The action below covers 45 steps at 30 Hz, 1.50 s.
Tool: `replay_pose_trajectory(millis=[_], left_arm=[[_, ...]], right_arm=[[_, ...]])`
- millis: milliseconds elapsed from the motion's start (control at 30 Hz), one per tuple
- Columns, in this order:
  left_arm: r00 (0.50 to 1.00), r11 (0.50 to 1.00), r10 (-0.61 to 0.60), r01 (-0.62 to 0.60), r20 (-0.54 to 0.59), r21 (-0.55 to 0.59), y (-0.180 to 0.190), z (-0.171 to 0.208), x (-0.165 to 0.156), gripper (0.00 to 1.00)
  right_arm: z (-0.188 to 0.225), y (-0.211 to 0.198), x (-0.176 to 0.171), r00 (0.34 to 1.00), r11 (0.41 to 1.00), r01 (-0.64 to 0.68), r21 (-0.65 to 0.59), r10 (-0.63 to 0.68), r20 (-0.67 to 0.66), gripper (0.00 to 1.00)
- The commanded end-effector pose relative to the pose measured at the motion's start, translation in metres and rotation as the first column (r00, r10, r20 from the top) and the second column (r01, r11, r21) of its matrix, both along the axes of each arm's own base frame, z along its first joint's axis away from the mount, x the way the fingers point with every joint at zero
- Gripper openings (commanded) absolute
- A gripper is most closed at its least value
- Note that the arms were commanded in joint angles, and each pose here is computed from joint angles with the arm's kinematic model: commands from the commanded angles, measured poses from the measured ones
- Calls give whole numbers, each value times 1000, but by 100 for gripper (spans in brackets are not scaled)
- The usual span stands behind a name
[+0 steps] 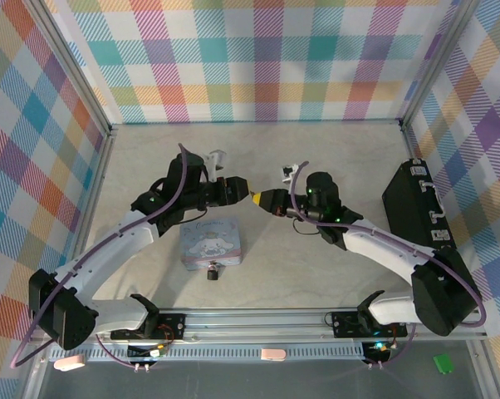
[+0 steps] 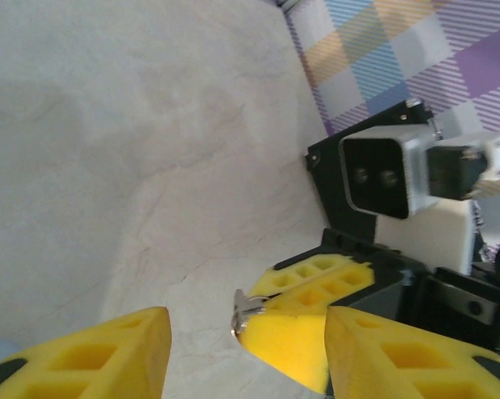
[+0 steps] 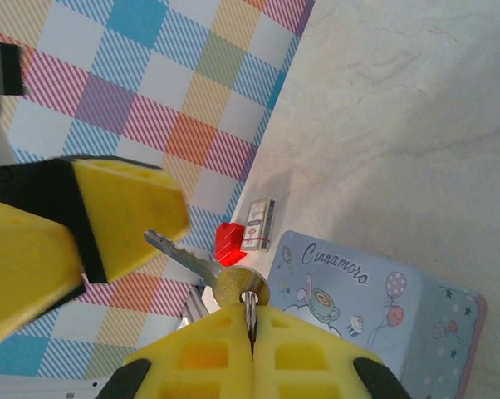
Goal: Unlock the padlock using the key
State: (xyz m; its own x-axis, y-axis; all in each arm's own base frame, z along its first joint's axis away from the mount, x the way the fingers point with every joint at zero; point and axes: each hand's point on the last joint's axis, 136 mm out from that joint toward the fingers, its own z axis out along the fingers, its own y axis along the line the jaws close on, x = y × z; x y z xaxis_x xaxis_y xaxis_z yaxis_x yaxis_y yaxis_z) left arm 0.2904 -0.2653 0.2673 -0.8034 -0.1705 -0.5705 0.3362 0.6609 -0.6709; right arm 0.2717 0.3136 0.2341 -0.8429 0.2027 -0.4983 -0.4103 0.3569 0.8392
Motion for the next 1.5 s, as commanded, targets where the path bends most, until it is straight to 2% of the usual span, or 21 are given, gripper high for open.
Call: replay_pose_trajectory(millis=[0,167,267,667,800,933,967,1000,1067,1100,1167,1233,1300,1333,1467], left_arm=[[1000,1000,-11,11,-4,23,-3,5,-2,46],[1000,999,0,0,-15,38,-3,0,1,36],[1000,1000,2,-2,-18,30,-4,0,2,33],[1000,999,2,-1,-10,42,-3,-1,2,6],[1000,999,9,-8,-15,37,-4,-1,3,1],[998,998,54,-53,-24,37,1,-3,8,0],[997,997,73,-72,-25,33,2,-2,9,0],[995,995,95,-94,-28,32,5,-2,11,0],[980,981,191,-188,-55,58,19,-5,17,0],[967,968,244,-238,-79,78,27,-8,19,0],[915,922,378,-360,-139,140,48,-18,22,0],[869,883,462,-431,-176,188,62,-25,22,0],[839,858,507,-467,-197,214,68,-27,23,0],[828,850,521,-480,-205,219,69,-27,23,0],[799,832,552,-509,-239,220,70,-28,25,0]], right_arm=[[18,7,3,997,1000,-8,18,6,71,0],[16,12,0,997,1000,-21,13,20,70,0],[15,15,-1,997,1000,-25,7,25,70,0],[10,15,-1,997,1000,-14,-22,16,72,0],[10,16,-1,997,1000,-16,-22,18,72,0],[10,15,0,997,1000,-9,-26,11,77,0],[10,13,1,997,999,5,-35,-2,83,3],[9,10,2,996,999,22,-49,-17,92,11],[6,-2,8,987,989,91,-113,-75,139,35],[6,-9,12,979,981,129,-143,-103,177,41],[8,-23,20,945,959,212,-187,-152,290,47],[16,-29,23,880,951,259,-169,-160,448,49],[25,-26,17,770,950,283,-133,-142,622,52],[33,-19,11,691,953,277,-125,-107,715,54],[32,20,-12,496,950,225,-216,79,865,61]])
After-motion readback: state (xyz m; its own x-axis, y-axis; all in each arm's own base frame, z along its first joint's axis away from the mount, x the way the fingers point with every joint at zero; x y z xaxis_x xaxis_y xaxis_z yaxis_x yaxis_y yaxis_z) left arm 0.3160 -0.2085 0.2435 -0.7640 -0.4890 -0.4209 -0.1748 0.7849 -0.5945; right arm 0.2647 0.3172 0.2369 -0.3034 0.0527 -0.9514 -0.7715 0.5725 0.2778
